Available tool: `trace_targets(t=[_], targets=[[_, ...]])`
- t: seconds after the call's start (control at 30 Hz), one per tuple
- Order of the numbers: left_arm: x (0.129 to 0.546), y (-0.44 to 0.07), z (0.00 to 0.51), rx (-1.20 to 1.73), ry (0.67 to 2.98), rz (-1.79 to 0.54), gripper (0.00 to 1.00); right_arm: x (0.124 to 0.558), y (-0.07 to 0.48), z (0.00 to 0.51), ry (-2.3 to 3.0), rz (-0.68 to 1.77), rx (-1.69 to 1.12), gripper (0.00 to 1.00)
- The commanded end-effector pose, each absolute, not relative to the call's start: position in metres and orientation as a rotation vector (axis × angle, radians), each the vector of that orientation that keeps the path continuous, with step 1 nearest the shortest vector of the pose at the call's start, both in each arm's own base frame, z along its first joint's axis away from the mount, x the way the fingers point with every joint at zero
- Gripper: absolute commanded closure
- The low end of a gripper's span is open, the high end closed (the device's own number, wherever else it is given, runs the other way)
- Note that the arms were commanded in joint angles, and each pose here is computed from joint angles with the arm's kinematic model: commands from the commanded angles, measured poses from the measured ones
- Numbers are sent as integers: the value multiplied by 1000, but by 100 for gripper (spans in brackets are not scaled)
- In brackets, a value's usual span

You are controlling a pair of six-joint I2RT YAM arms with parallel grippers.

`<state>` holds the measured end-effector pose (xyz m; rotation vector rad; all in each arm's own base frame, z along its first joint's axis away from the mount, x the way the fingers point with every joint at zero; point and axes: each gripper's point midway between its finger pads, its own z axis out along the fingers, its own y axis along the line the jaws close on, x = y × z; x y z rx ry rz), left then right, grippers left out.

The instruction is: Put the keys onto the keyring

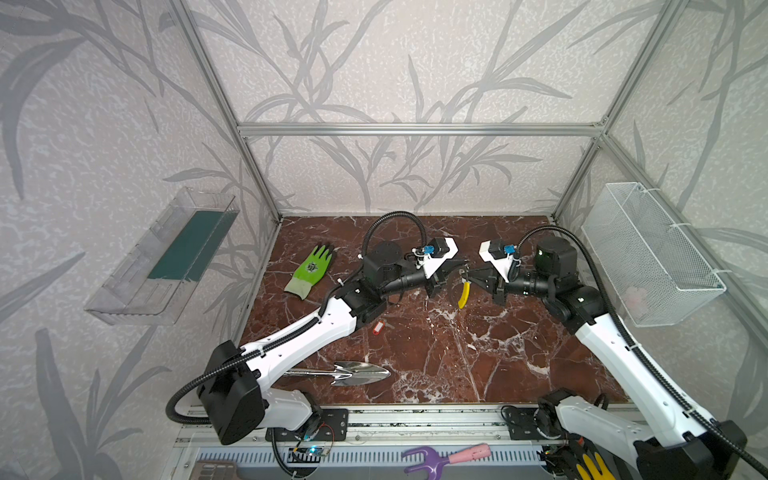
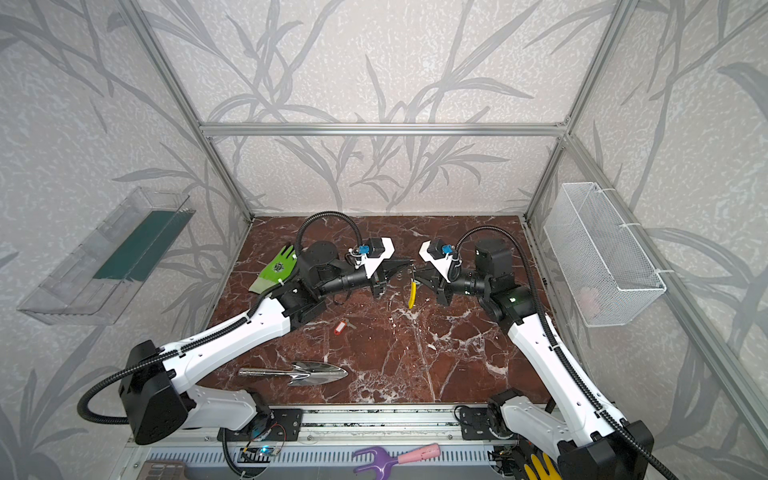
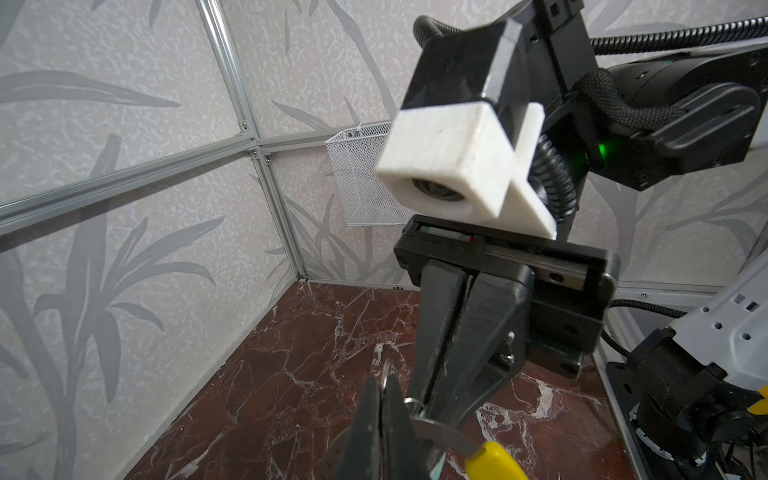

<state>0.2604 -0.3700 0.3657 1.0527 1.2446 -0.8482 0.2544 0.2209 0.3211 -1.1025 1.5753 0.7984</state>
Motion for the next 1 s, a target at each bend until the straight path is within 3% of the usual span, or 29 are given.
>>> trace_targets(t=[0.0,0.5,0.97], targets=[[260,-369,386,996,1176,-860,100,257,221,322,1598,773,-1109,100],[265,-372,387,966,1164,-867,100,264,226,319,1627,715,-1131,100],[262,-365,366,1110,1224,-729,100,271,210,320,1673,555,-1123,100]])
